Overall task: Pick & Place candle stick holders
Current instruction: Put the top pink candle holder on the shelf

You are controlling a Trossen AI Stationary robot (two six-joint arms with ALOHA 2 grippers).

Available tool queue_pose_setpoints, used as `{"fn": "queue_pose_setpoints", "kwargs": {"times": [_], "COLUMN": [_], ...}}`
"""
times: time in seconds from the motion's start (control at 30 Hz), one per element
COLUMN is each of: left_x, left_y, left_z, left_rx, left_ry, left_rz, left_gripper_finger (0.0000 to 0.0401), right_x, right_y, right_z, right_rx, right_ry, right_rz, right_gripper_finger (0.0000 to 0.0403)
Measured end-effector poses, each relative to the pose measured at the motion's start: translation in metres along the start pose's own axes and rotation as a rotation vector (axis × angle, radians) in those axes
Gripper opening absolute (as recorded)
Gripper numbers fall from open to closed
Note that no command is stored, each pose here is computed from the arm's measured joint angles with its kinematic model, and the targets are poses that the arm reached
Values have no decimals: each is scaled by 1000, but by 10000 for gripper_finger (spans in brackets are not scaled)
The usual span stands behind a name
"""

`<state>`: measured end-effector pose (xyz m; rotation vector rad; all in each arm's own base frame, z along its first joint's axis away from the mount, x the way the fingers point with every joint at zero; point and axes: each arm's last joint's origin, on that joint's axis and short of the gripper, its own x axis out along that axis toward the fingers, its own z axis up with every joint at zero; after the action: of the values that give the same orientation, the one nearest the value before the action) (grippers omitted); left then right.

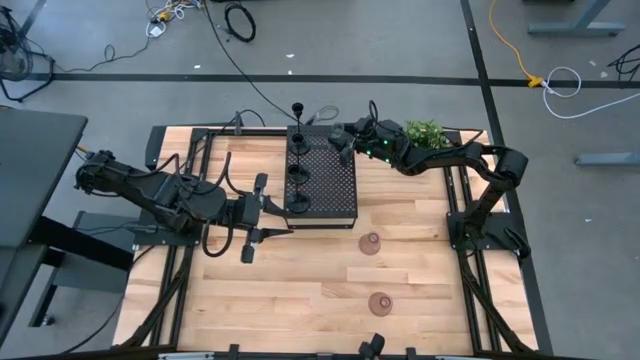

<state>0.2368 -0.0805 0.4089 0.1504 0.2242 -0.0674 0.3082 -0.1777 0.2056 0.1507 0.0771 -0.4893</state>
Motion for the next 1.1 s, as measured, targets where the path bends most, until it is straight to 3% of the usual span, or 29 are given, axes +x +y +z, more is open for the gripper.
{"fn": "queue_pose_setpoints", "kwargs": {"times": [0.23, 0.57, 0.9, 1.1], "left_x": [0, 0, 0, 0], "left_y": [0, 0, 0, 0], "left_z": [0, 0, 0, 0], "left_rx": [-1, -9, -9, -8], "left_ry": [0, 0, 0, 0], "left_rz": [0, 0, 0, 0], "left_gripper_finger": [138, 138, 138, 138], "right_x": [0, -21, -90, -142], "right_y": [5, 19, 57, 88], "right_z": [0, 23, 61, 63], "right_rx": [-20, -95, -163, -122], "right_ry": [0, 43, 200, 378], "right_rz": [14, -18, 90, 286], "right_gripper_finger": [352, 357, 357, 357]}}
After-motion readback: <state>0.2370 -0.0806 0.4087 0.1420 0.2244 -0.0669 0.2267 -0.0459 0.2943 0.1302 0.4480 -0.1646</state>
